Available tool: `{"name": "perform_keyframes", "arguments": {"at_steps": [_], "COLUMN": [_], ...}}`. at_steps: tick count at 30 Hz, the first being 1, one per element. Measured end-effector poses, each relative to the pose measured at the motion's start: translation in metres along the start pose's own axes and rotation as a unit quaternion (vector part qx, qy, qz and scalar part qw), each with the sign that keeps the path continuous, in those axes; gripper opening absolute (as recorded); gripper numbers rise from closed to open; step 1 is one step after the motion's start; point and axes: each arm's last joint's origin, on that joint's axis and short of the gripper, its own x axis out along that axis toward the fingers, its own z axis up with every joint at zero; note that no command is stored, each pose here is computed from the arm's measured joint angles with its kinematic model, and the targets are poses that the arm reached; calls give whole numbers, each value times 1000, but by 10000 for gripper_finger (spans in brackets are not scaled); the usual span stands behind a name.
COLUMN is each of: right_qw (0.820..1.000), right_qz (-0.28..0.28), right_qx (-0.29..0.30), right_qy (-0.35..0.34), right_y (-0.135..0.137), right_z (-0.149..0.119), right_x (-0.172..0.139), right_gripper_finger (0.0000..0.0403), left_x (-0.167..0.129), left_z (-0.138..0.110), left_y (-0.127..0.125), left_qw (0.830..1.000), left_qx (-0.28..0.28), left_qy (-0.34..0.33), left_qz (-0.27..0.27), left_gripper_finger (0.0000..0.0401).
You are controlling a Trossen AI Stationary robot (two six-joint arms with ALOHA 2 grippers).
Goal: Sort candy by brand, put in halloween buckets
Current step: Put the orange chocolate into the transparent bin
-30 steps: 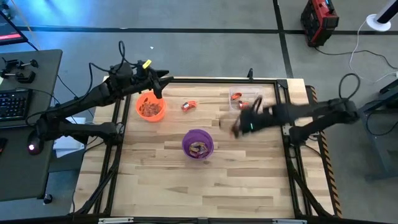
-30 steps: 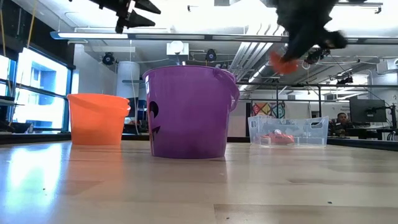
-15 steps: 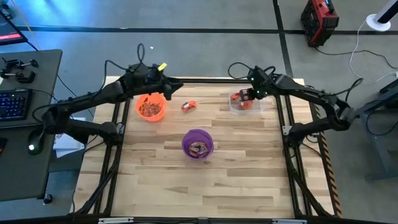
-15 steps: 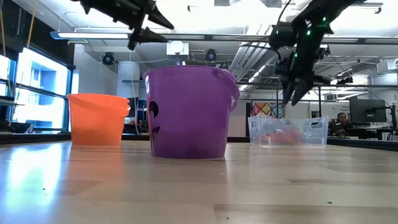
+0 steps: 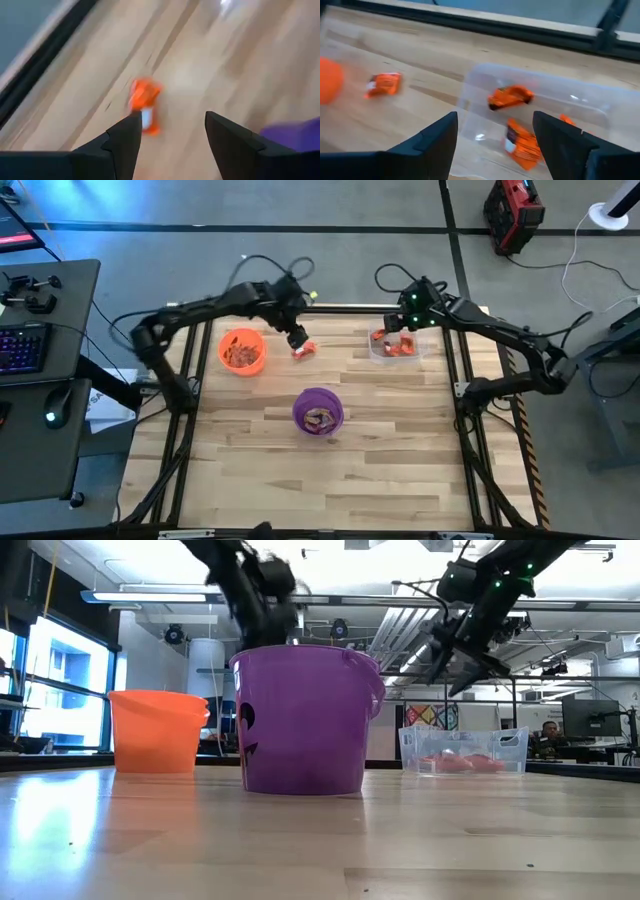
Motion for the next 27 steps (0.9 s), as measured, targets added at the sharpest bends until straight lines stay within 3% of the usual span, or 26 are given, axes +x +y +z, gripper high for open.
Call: {"name": "perform_keyframes", "arguments": {"at_steps": [5,11,23,27], "right_qw": [1000,999,999,999], "right_qz": [27,36,42,48], "right_qx": [-2,-4,12,17], "right_qy": [9,15,17,12], "right_y": [4,11,16,17], "right_z": [-2,-6,-9,-8], "right_x": [-1,-2,-2,-2], "right_gripper_finger": [252,252,252,252], "left_x": [63,104,135,139], "left_z": [-11,-15,-18,-20], "left_y": [18,29,41,45], "left_qw": [991,987,988,988], "left_qx": [32,45,37,33], "left_qy": [119,143,147,153], "left_qz": [57,57,14,15], "left_gripper_finger": [209,209,208,167]}}
